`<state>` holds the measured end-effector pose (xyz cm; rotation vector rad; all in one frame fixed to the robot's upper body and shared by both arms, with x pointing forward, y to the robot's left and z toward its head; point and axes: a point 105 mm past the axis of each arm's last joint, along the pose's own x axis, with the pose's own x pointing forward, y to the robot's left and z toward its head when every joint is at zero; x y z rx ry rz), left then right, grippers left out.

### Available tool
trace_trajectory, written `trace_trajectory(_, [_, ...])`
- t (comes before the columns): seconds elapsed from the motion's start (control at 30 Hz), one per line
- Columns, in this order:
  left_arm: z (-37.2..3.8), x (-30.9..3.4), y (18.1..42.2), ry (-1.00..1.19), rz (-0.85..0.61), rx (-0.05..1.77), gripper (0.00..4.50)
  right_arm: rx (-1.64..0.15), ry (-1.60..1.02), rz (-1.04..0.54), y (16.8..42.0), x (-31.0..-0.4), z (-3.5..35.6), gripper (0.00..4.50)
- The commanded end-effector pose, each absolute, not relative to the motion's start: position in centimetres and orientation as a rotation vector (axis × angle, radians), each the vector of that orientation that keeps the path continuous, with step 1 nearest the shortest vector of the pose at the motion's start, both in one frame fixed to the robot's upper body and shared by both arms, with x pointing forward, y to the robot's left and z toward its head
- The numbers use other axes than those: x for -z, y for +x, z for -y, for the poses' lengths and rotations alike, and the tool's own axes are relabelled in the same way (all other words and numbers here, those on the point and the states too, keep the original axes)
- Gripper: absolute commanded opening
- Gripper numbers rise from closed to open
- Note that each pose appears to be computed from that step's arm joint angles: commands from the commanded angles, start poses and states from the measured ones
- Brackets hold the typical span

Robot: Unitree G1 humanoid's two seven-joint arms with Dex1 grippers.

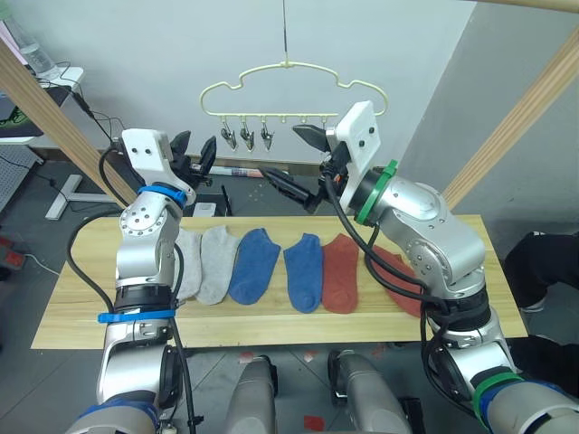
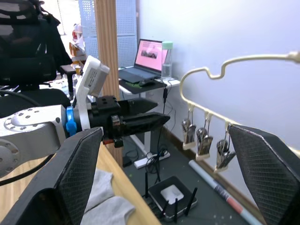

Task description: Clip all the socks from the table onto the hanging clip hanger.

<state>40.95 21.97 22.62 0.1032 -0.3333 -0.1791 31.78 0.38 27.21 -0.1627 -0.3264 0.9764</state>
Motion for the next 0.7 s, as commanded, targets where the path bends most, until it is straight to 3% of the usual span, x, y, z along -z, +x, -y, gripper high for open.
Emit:
trace_trajectory(0.03, [-21.3,-23.7,40.9,0.120,0.379,0.207,2.46,-0.985,-0.167,0.382,31.2,-28.3,-0.7,4.50])
trace_trajectory(0.7, [-20.5,-24.1,42.4,0.095,0.384,0.238,2.46,-0.989,-0.150,0.384,30.7,-28.6,-1.1,4.50])
